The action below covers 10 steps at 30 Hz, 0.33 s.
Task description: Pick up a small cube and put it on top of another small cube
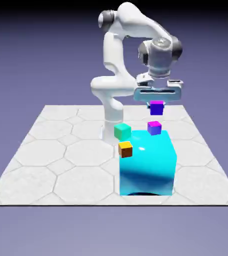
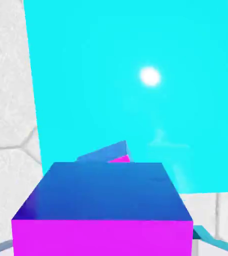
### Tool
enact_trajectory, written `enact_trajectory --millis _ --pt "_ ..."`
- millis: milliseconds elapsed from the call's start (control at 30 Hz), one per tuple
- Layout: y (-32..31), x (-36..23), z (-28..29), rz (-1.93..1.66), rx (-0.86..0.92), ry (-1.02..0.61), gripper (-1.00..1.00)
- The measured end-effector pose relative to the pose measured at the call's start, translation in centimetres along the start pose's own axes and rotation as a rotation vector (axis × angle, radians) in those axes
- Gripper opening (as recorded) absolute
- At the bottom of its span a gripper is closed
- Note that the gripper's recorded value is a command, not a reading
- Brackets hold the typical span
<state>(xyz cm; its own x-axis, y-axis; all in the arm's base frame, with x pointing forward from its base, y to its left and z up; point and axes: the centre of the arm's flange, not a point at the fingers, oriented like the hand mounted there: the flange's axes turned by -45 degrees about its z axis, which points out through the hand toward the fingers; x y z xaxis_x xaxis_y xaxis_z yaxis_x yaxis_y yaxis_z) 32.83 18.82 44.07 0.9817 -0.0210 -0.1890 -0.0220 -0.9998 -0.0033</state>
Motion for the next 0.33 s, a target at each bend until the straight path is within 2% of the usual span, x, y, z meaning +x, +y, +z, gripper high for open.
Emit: enact_trajectory --millis 100,133,200,333 --pt "0.1 0.2 4.8 0.0 0.0 0.0 -1.0" --pt "0.1 0.2 5.4 0.001 -0.001 0.0 1.0" --pt "0.1 0.2 5.4 0.001 -0.003 0.001 1.0" --pt "0.1 -0.1 -1.0 0.0 -0.003 0.001 1.0"
